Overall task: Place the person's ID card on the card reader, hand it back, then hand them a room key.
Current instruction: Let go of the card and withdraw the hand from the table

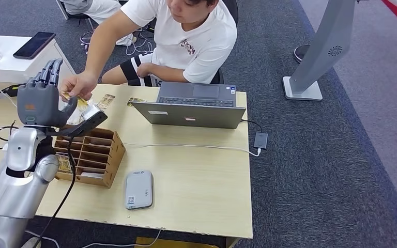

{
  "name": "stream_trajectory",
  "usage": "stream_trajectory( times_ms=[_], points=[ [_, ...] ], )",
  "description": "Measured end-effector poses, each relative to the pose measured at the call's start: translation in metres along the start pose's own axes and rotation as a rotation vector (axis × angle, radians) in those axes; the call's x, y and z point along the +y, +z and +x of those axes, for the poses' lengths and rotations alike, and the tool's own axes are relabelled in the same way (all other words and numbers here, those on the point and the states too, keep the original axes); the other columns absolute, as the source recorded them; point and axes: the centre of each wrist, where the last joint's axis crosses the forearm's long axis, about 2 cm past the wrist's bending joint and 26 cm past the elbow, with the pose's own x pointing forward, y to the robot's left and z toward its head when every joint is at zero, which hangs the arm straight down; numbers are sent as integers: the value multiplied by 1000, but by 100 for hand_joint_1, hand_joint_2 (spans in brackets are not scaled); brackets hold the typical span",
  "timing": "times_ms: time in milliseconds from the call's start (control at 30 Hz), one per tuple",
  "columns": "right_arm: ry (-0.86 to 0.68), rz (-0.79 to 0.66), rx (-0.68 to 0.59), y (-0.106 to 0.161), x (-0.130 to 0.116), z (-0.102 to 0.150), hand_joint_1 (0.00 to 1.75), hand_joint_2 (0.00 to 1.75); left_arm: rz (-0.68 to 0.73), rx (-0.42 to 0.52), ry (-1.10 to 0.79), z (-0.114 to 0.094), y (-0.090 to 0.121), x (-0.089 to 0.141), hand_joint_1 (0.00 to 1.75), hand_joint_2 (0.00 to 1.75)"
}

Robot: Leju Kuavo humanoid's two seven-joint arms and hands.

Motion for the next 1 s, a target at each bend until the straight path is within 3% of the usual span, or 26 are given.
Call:
stream_trajectory(
  times_ms=[167, 333, 400, 567, 667, 733, 800, 867, 933, 1000],
  points=[
    [-18, -7, 1, 1, 0, -2, 0, 0, 140, -89, 147, 2, 37, 12, 0, 175],
    [-54, -21, 3, 3, 0, -10, 0, 0, 424, -237, 624, -11, 116, 42, 0, 175],
    [-65, -27, 8, 4, 0, -13, 0, 0, 504, -258, 701, -19, 137, 57, 0, 175],
    [-77, -31, 3, 3, 0, -11, 0, 0, 560, -248, 708, -28, 157, 77, 0, 175],
    [-100, -42, 2, 4, 1, -14, 0, 0, 619, -178, 934, -41, 176, 89, 0, 175],
    [-118, -54, 4, 6, 3, -18, 0, 0, 740, -124, 1083, -67, 184, 98, 0, 175],
    [-128, -61, -1, 6, 5, -18, 0, 0, 912, 62, 1086, -102, 212, 99, 0, 175],
    [-130, -64, -3, 7, 7, -18, 0, 0, 1075, 439, 1059, -126, 265, 84, 0, 175],
    [-124, -63, 5, 7, 9, -19, 0, 0, 1183, 823, 1069, -128, 318, 55, 0, 175],
    [-116, -63, 13, 7, 9, -19, 0, 0, 1224, 1089, 1072, -113, 357, 25, 0, 175]
  ],
)
